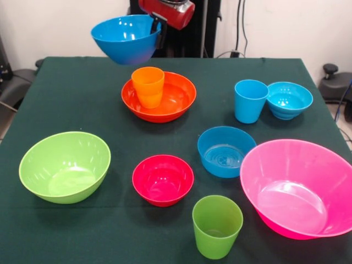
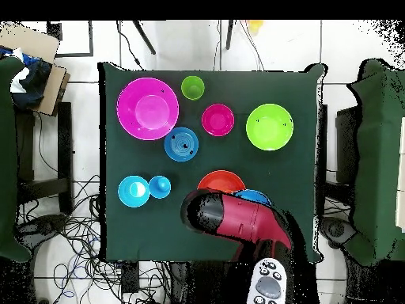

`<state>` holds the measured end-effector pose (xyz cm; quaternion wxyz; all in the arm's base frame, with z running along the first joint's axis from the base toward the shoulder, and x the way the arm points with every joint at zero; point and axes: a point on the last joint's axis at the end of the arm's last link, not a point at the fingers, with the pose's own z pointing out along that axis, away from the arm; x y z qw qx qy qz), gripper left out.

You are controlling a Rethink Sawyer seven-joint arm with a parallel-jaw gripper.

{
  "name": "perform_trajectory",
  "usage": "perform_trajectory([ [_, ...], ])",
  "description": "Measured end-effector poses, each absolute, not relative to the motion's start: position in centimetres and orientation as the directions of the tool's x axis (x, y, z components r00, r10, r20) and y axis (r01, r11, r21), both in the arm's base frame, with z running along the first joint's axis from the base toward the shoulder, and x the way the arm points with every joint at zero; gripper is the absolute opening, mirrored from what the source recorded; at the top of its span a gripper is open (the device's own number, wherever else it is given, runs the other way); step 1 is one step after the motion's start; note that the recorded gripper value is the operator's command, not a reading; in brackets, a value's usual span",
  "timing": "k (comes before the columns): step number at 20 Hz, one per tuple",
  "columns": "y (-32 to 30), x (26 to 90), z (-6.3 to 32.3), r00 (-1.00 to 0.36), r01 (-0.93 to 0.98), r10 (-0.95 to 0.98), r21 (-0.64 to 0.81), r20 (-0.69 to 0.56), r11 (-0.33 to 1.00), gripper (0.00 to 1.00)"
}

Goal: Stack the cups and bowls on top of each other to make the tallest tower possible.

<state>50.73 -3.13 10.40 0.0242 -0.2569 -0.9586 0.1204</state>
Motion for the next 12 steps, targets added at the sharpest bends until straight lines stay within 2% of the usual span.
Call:
perform_trajectory([
  [12,-3.37,51.36,9.27,-0.870,0.479,0.493,-0.251,-0.010,0.841,0.00],
])
